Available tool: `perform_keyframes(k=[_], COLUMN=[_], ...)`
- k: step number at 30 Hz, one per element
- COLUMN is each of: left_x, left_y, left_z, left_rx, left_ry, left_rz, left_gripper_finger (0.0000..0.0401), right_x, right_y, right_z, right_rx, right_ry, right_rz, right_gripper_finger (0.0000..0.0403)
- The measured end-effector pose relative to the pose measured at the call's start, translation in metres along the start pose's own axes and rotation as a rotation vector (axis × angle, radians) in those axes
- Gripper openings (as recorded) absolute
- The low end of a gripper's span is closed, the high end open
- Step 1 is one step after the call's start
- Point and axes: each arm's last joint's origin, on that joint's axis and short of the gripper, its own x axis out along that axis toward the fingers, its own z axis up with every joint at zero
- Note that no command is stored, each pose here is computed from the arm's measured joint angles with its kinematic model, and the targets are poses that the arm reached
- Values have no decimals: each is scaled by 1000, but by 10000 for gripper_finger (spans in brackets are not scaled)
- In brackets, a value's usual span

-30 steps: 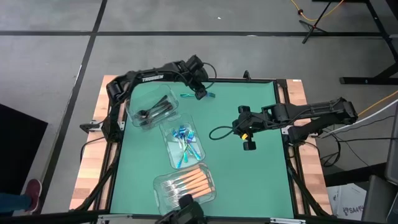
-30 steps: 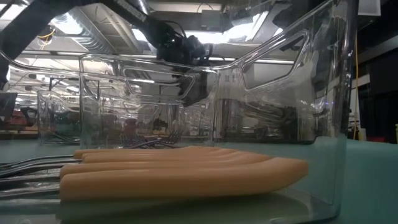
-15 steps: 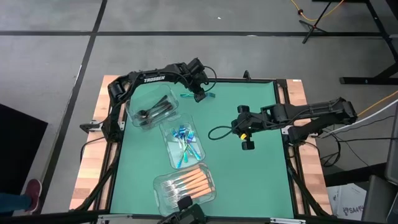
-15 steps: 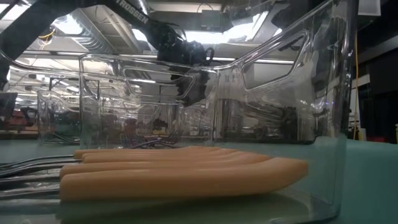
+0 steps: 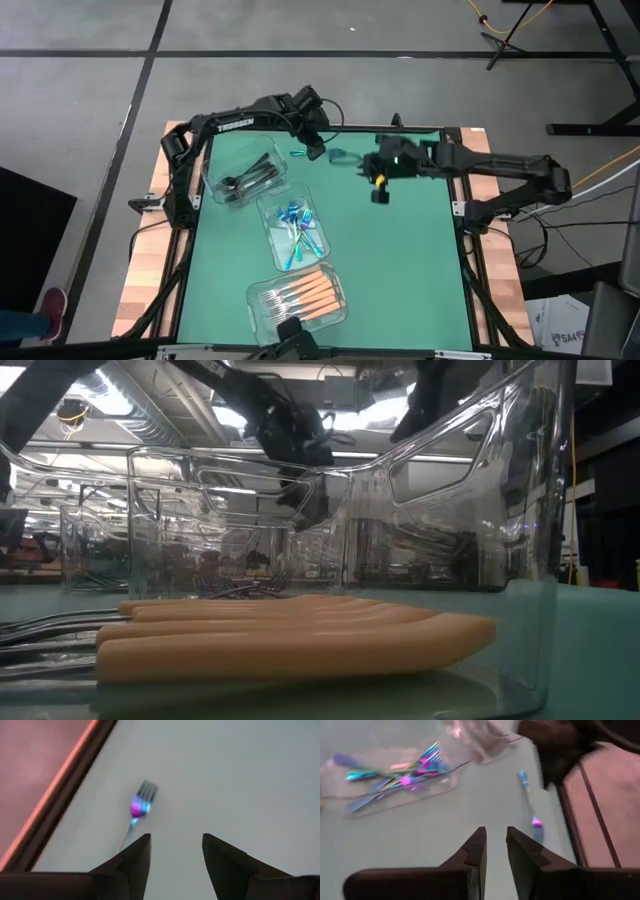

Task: Sort silverware by color (type)
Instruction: Put the blue fork into the center transparent bin

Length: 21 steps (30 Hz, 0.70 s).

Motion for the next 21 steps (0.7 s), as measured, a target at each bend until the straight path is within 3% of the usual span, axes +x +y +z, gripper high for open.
perform_keyframes(k=[9, 21], left_x=[-56, -98], left_y=[4, -2], left_z=[3, -9], left_rx=[-15, -39], left_ry=[-59, -8], left_rz=[27, 41], left_gripper_finger=[172, 172], right_x=[48, 139], right_y=[-69, -126], right_z=[-8, -67], right_rx=[58, 120], right_ry=[-121, -4], right_rz=[32, 64], right_gripper_finger=[65, 65])
